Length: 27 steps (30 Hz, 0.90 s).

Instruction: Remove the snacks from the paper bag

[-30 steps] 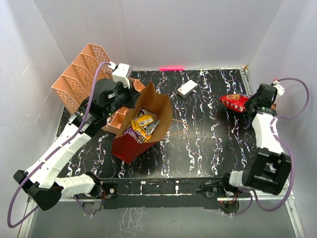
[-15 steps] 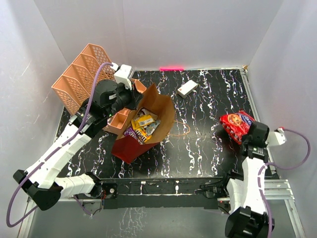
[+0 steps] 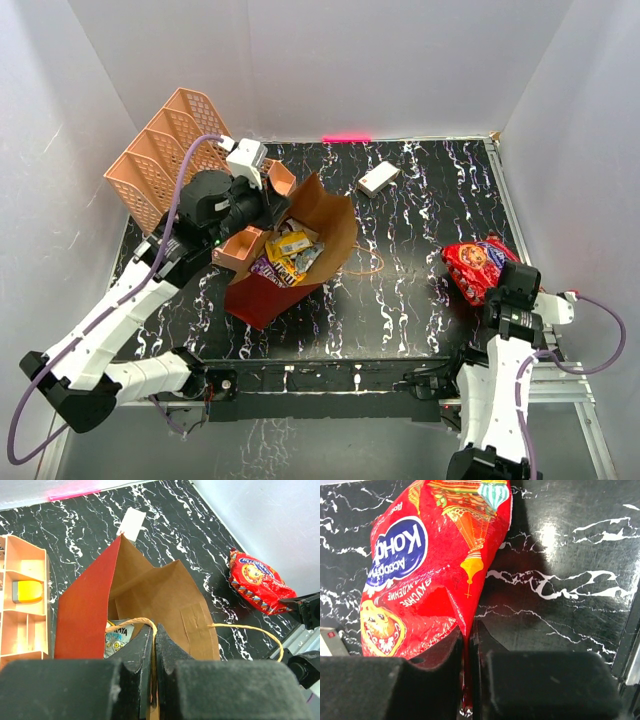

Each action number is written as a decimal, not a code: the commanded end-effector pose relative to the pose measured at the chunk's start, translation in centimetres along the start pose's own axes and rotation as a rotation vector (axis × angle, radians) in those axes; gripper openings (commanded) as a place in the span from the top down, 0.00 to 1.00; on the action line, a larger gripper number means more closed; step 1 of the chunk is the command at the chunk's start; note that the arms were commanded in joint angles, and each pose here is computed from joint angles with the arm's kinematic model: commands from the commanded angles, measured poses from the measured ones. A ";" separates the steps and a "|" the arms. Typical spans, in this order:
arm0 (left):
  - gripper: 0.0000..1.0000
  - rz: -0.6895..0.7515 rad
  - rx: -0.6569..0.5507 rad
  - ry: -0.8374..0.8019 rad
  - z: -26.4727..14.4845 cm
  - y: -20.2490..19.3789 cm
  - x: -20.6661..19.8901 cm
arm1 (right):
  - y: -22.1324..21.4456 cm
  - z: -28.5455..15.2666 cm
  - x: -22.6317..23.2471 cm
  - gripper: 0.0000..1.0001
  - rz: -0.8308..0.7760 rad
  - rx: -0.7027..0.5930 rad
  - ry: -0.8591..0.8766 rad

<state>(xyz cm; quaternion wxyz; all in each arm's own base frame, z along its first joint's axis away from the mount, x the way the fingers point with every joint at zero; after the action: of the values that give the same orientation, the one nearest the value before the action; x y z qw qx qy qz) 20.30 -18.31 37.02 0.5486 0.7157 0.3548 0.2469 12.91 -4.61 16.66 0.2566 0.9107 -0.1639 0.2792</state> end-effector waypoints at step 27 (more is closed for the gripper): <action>1.00 -0.007 -0.044 0.117 0.3 1.9 0.4 | -2.1 -14.2 7.1 0.01 -0.843 0.593 1.157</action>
<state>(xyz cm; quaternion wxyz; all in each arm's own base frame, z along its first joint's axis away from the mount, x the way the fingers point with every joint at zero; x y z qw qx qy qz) 21.06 -18.59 36.22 0.5246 0.7062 0.3930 0.2678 12.52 2.12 26.97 0.1788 0.7537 0.2935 0.5602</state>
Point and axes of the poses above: each gripper's point midway between its finger pads, its own z axis out along the fingers, its own x axis along the line the jaws close on, y = z × x, the point moved 9 cm from there along -z, back along the fingers, and after that the axes turned 15 degrees about z, right-handed, at the moved point
